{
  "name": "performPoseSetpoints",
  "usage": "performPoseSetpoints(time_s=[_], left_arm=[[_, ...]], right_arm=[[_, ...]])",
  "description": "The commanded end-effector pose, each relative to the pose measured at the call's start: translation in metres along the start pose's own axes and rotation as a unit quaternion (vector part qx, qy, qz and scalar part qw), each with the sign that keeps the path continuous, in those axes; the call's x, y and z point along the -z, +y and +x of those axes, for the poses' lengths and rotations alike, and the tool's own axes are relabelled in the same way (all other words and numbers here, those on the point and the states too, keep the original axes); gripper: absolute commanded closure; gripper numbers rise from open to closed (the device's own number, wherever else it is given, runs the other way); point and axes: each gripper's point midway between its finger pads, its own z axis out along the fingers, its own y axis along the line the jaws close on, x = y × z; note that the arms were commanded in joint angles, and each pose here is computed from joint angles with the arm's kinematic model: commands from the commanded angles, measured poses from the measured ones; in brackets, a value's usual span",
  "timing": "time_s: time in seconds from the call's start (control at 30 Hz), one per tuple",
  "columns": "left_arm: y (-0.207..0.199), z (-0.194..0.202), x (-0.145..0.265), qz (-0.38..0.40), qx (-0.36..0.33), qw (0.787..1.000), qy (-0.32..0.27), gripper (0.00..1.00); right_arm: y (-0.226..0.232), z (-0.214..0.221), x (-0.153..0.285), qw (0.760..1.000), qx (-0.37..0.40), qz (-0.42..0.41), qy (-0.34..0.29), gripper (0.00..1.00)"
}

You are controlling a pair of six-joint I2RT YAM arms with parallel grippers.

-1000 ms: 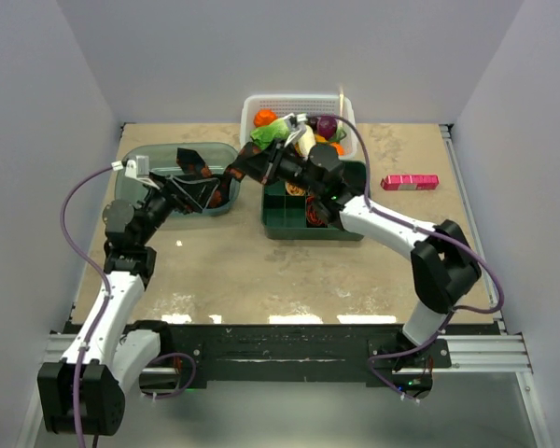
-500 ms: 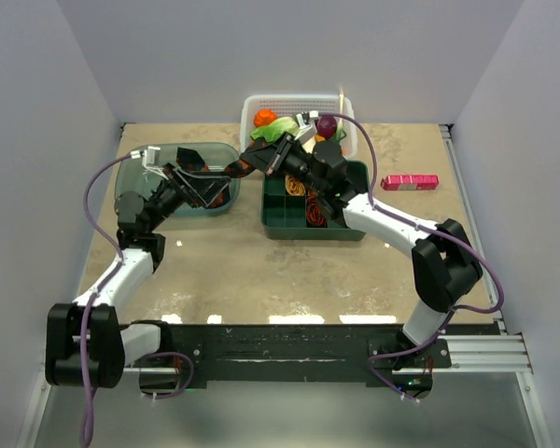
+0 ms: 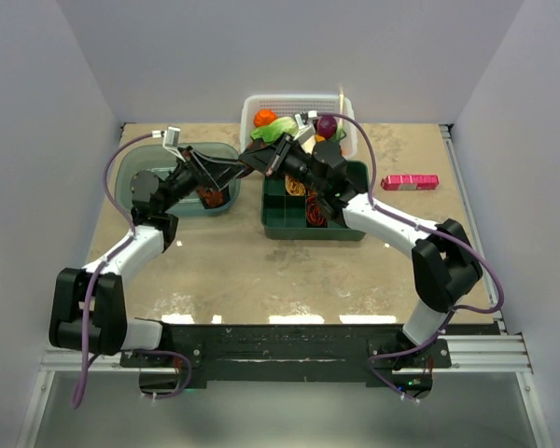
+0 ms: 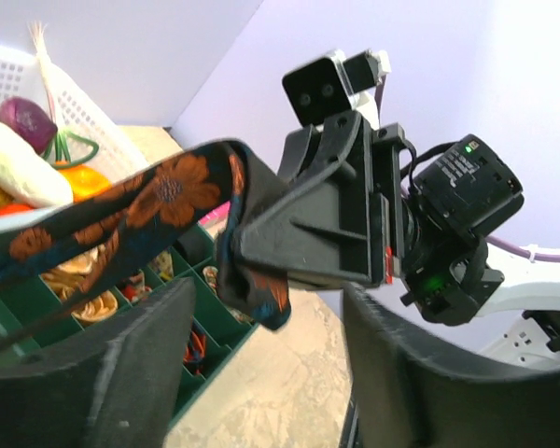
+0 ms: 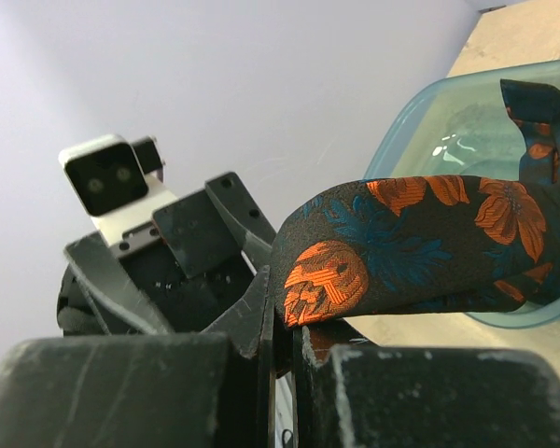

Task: Roll the ties
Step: Pick up the tie from the bin.

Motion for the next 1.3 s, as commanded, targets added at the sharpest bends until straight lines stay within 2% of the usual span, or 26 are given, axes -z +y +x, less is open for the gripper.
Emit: performPoseSetpoints(time_s=[0.0, 0.17, 0.3, 0.33, 0.4, 0.43, 0.47, 0.53, 0.6, 0.63, 0.67, 0.73, 0.77, 0.83, 0.87, 0.9, 0.97, 1.0, 1.07, 1.13, 1.27], left_arm=[[-0.010, -0.014, -0.013, 0.031, -0.024, 0.999, -0.007, 0.38], [-0.005, -0.010, -0.016, 0.034, -0.022, 0.999, -0.002, 0.51], [-0.010, -0.010, -0.016, 0.047, -0.026, 0.999, -0.002, 0.65], [-0.010, -0.010, -0.016, 0.048, -0.025, 0.999, -0.003, 0.73], [-0.012, -0.011, -0.016, 0.052, -0.030, 0.998, -0.004, 0.83], [-0.012, -0.011, -0.016, 0.052, -0.029, 0.998, -0.004, 0.96], [-0.013, -0.011, -0.016, 0.054, -0.030, 0.998, -0.002, 1.00], [-0.015, -0.011, -0.016, 0.057, -0.031, 0.998, -0.001, 1.00], [-0.015, -0.015, -0.015, 0.055, -0.036, 0.998, -0.002, 1.00], [-0.017, -0.018, -0.014, 0.054, -0.041, 0.998, -0.004, 1.00], [-0.017, -0.022, -0.014, 0.049, -0.044, 0.998, -0.008, 1.00], [-0.014, -0.037, -0.008, 0.031, -0.056, 0.998, -0.020, 1.00], [-0.015, -0.048, -0.008, 0.023, -0.071, 0.997, -0.031, 1.00], [-0.009, -0.062, -0.003, -0.012, -0.078, 0.996, -0.035, 1.00], [-0.013, -0.079, -0.006, -0.023, -0.112, 0.992, -0.049, 1.00], [-0.005, -0.080, -0.005, -0.052, -0.104, 0.992, -0.039, 1.00], [-0.020, -0.110, -0.008, -0.071, -0.154, 0.984, -0.061, 1.00], [-0.018, -0.113, -0.007, -0.090, -0.151, 0.983, -0.054, 1.00], [-0.041, -0.140, -0.011, -0.089, -0.192, 0.975, -0.069, 1.00], [-0.056, -0.151, -0.012, -0.087, -0.203, 0.973, -0.069, 1.00], [-0.119, -0.175, -0.007, -0.041, -0.252, 0.963, -0.085, 1.00]], right_arm=[[0.031, -0.010, -0.002, 0.999, 0.004, -0.047, -0.007, 1.00], [0.029, -0.008, -0.002, 0.999, 0.000, -0.050, -0.004, 1.00], [0.030, -0.008, -0.002, 0.999, 0.001, -0.050, -0.004, 1.00], [0.030, -0.008, -0.003, 0.999, -0.001, -0.051, -0.004, 1.00], [0.030, -0.007, -0.003, 0.999, 0.000, -0.051, -0.002, 1.00], [0.030, -0.007, -0.004, 0.999, 0.001, -0.054, -0.001, 1.00], [0.031, -0.007, -0.003, 0.998, 0.002, -0.055, 0.000, 1.00], [0.032, -0.005, -0.003, 0.998, 0.003, -0.057, 0.007, 0.98], [0.032, -0.007, -0.002, 0.998, 0.007, -0.058, 0.008, 0.90], [0.033, -0.007, 0.000, 0.998, 0.011, -0.057, 0.009, 0.84], [0.035, -0.006, 0.002, 0.998, 0.015, -0.060, 0.013, 0.73], [0.035, -0.005, 0.006, 0.998, 0.029, -0.053, 0.020, 0.63], [0.033, -0.003, 0.008, 0.998, 0.035, -0.049, 0.025, 0.53], [0.024, 0.003, 0.014, 0.998, 0.049, -0.031, 0.037, 0.44], [0.027, 0.002, 0.019, 0.997, 0.057, -0.031, 0.035, 0.39], [0.016, 0.007, 0.024, 0.997, 0.063, -0.014, 0.040, 0.32], [0.010, 0.011, 0.034, 0.997, 0.068, -0.005, 0.041, 0.23], [0.005, 0.011, 0.037, 0.997, 0.071, 0.003, 0.039, 0.16], [-0.001, 0.012, 0.042, 0.997, 0.070, 0.009, 0.038, 0.11], [-0.009, 0.015, 0.045, 0.997, 0.061, 0.013, 0.044, 0.06], [-0.019, 0.017, 0.038, 0.998, 0.024, 0.009, 0.056, 0.04]])
